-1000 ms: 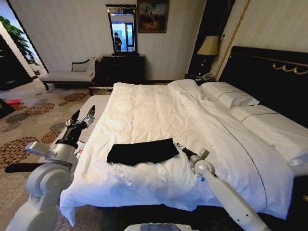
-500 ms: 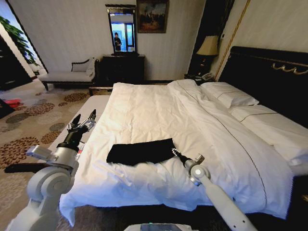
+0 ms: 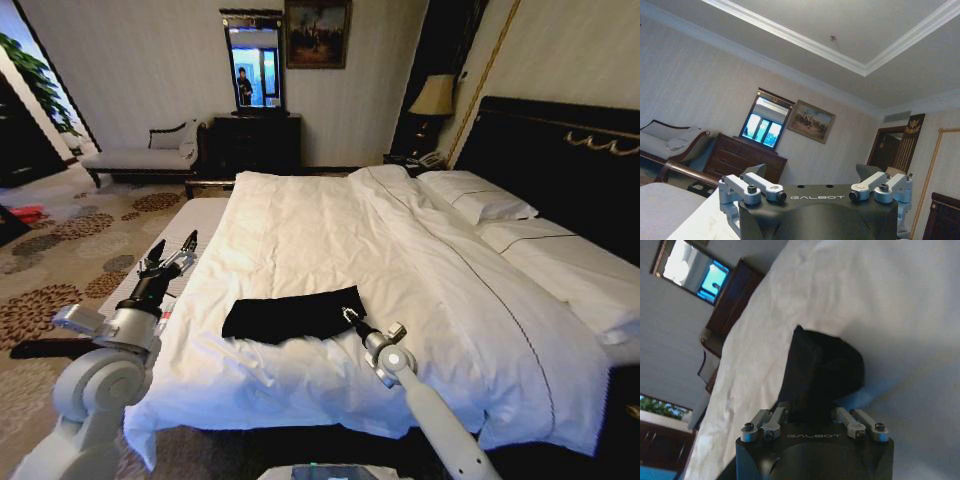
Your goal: Fold the clothes on the bed.
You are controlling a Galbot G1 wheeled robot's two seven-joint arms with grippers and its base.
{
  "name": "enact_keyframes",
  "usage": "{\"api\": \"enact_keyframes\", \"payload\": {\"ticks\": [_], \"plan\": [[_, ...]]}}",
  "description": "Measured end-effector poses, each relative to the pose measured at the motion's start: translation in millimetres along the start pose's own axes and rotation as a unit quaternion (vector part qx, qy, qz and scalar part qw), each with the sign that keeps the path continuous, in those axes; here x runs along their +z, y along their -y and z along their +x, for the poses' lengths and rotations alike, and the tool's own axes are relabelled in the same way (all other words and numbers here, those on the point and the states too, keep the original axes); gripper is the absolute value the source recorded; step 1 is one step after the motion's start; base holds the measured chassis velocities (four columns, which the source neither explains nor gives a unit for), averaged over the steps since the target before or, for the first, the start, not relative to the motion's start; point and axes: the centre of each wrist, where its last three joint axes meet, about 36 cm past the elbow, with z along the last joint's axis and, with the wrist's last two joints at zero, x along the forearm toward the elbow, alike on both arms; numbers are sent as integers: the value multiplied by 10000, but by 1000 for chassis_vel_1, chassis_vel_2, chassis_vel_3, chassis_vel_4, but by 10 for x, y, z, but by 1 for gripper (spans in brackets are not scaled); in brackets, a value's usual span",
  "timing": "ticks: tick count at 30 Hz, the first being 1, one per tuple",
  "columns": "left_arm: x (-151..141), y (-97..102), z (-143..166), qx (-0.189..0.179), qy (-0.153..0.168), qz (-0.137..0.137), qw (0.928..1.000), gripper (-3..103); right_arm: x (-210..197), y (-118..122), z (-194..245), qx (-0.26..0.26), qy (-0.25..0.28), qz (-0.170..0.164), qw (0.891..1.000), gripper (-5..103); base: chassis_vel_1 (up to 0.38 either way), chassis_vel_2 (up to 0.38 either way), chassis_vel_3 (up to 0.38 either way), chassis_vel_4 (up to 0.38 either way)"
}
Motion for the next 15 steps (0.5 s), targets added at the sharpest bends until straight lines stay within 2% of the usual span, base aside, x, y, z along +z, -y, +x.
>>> {"api": "enact_keyframes", "payload": {"ticks": [1,2,4,5,7,15], "plan": [[4,-1,-2,-1,-1,5,10000,100,-12,0,2,-13,54,-16,10000,28,0,0,0,0],[7,-1,-6,-2,-1,10,10000,100,-16,-1,6,-23,94,-30,9999,28,0,0,0,0],[10,-3,-13,-3,5,14,10000,100,-3,3,17,-31,156,-48,9999,18,0,0,0,0],[10,-3,-13,-3,5,14,10000,100,-3,3,17,-31,156,-48,9999,18,0,0,0,0],[16,-9,-19,-9,0,15,10000,100,28,5,36,-35,223,-75,9997,7,0,0,0,0],[34,-22,-36,-21,10,35,10000,100,-114,-59,325,-209,728,-257,9968,3,0,0,0,0]]}}
